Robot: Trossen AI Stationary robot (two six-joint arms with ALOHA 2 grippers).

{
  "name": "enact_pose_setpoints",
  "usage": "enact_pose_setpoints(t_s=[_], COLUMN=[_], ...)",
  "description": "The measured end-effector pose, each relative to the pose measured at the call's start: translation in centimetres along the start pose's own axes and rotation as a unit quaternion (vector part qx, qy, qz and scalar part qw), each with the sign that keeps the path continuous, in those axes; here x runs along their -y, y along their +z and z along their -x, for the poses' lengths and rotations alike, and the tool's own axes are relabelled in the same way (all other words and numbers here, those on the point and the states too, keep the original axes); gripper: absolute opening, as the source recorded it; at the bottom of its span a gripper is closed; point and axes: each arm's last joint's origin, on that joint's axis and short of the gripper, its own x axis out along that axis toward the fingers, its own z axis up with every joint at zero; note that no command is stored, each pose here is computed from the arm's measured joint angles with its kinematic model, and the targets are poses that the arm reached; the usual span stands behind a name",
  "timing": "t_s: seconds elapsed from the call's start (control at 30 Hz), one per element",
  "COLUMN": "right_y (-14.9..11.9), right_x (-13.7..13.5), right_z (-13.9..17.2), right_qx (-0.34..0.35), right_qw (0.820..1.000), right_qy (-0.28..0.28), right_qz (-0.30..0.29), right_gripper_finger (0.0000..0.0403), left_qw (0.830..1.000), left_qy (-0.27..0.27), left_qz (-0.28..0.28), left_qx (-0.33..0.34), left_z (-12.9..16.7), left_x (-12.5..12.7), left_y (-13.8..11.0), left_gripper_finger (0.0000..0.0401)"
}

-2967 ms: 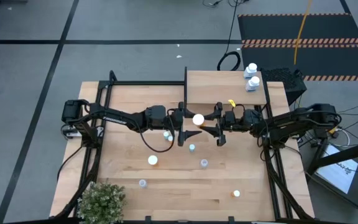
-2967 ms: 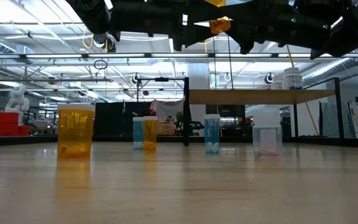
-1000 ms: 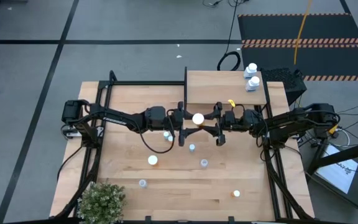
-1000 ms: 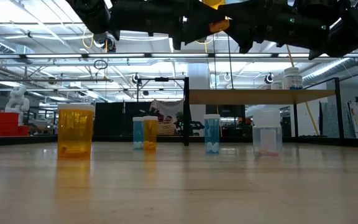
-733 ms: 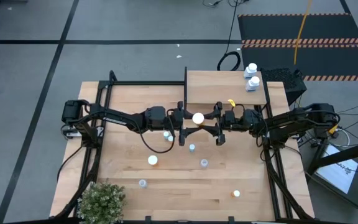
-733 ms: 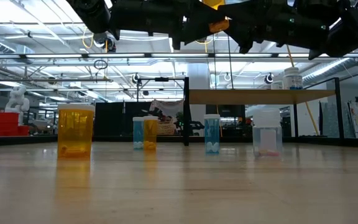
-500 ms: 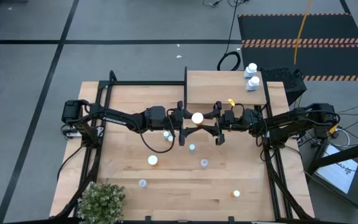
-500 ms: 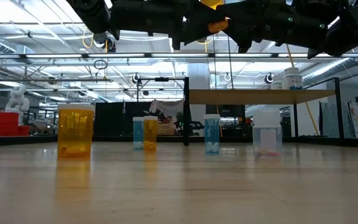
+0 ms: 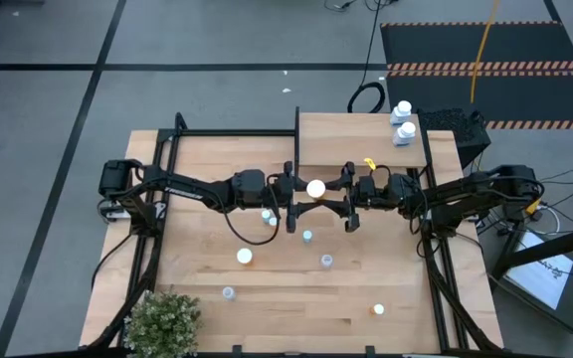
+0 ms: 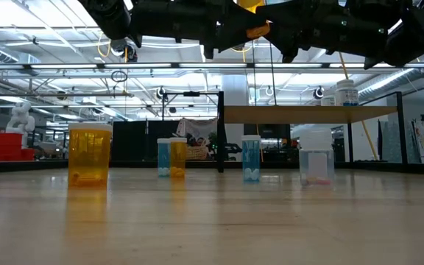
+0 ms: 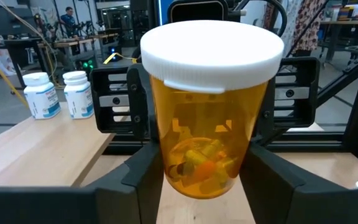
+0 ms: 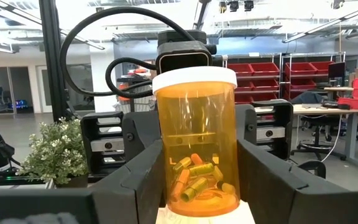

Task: Pick and place medicine bottles onto shelf by color
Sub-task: Put the bottom large orange pill bottle on the shelf

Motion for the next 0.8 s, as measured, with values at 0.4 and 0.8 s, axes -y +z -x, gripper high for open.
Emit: enact_pose_setpoints(t_s=[0.4, 0.8], right_y=[0.0, 0.6], right_x=[0.0, -0.1], right_z=[0.0, 1.3], right_qx=[-0.002, -0.08], right_qw=[1.0, 0.996], right_qy=[0.001, -0.019], right_qz=[0.0, -0.028], right_gripper_finger=[0.0183, 0.0276], left_qw=[1.0, 0.998], left_qy=[-0.001, 0.01], left_qz=[-0.002, -0.023], left_qx=[-0.006, -0.053], left_z=[0.0, 0.0], left_x=[0.0, -1.2], left_y=[-0.1, -1.0], left_gripper_finger=[0.0201, 0.0202])
